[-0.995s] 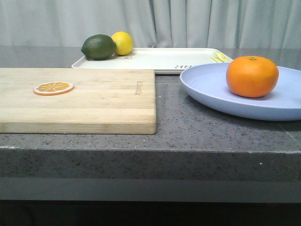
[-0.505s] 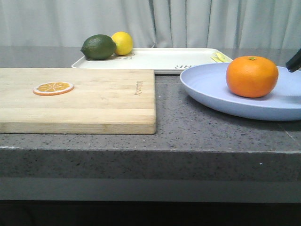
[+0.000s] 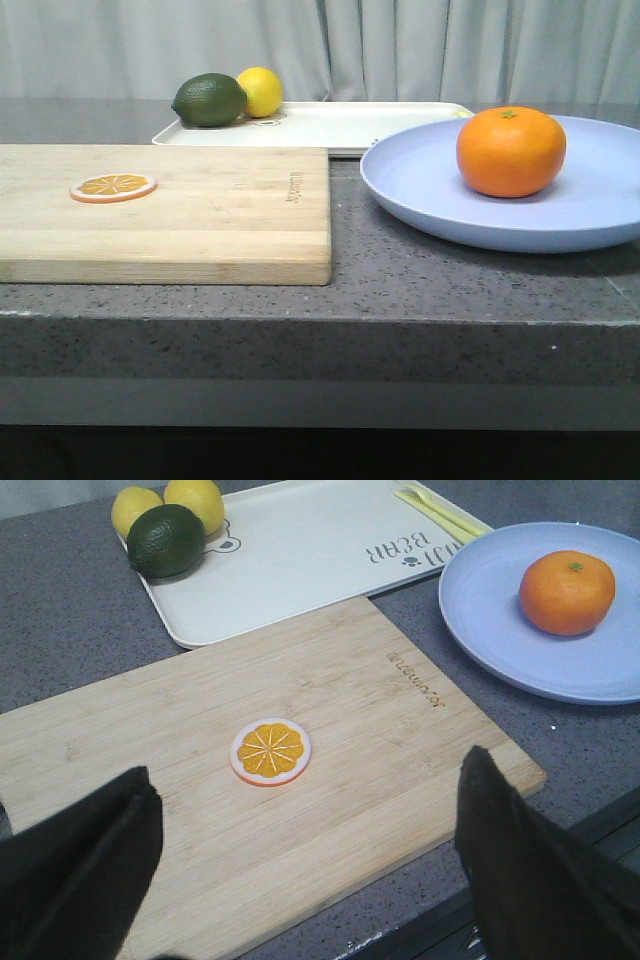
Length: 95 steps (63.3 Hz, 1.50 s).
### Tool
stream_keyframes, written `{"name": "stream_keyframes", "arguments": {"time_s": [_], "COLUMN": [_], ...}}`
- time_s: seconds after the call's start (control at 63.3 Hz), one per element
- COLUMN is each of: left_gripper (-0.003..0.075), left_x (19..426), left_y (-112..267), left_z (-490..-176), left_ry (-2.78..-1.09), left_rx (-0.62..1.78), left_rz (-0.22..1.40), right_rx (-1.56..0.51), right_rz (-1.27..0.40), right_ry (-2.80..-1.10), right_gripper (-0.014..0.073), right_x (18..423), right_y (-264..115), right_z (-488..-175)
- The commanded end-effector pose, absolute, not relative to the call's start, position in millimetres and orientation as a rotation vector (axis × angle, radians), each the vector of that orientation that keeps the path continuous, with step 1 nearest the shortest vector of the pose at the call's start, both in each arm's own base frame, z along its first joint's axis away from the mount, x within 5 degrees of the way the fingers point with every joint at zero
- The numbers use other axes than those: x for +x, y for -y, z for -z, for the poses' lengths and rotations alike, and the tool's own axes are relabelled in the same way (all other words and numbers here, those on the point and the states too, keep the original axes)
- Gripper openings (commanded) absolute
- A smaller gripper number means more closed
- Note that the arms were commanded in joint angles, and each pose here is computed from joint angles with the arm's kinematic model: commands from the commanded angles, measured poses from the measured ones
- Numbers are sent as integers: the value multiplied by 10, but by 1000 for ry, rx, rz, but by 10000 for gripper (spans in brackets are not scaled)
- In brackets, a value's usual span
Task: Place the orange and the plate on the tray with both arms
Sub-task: 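Grip the blue plate rim with the right gripper, then lift the plate with the right gripper and carry it over the tray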
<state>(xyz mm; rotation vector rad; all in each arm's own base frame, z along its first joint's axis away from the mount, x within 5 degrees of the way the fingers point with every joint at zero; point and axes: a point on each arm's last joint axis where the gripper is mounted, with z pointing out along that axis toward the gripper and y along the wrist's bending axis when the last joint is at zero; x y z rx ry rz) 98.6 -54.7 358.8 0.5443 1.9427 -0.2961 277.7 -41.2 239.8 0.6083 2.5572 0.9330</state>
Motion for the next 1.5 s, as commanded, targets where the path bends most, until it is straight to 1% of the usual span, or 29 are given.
{"name": "stream_keyframes", "arguments": {"time_s": [0.0, 0.142, 0.332, 0.458, 0.632, 0.79, 0.916, 0.995, 1.137, 1.263, 1.327, 1.485], "left_gripper": [589, 589, 589, 589, 589, 589, 589, 589, 589, 589, 589, 589], "left_x": [1001, 1001, 1001, 1001, 1001, 1001, 1001, 999, 999, 999, 999, 999], "left_y": [552, 552, 552, 552, 552, 552, 552, 556, 556, 556, 556, 556], "left_z": [-3746, -3746, -3746, -3746, -3746, -3746, -3746, -3746, -3746, -3746, -3746, -3746], "left_ry": [-1839, -1839, -1839, -1839, -1839, -1839, -1839, -1841, -1841, -1841, -1841, -1841], "left_rx": [506, 506, 506, 506, 506, 506, 506, 503, 503, 503, 503, 503], "left_rz": [319, 319, 319, 319, 319, 319, 319, 327, 327, 327, 327, 327], "right_rx": [576, 581, 578, 560, 568, 628, 728, 755, 727, 698, 697, 651], "right_rz": [-977, -987, -997, -1035, -1072, -1138, -1118, -1097, -1111, -1137, -1151, -1113], "right_ry": [-2494, -2498, -2503, -2526, -2508, -2454, -2427, -2407, -2375, -2345, -2347, -2363], "right_gripper": [-1, -59, -66, -66, -66, -66, -66, -66, -66, -66, -66, -66], "right_x": [2780, 2775, 2769, 2743, 2752, 2781, 2824, 2873, 3068, 3326, 3454, 3846], "right_y": [378, 372, 366, 340, 315, 289, 275, 245, 103, -35, -99, -252], "right_z": [-2568, -2569, -2570, -2574, -2592, -2629, -2627, -2650, -2832, -3039, -3084, -3227]}}
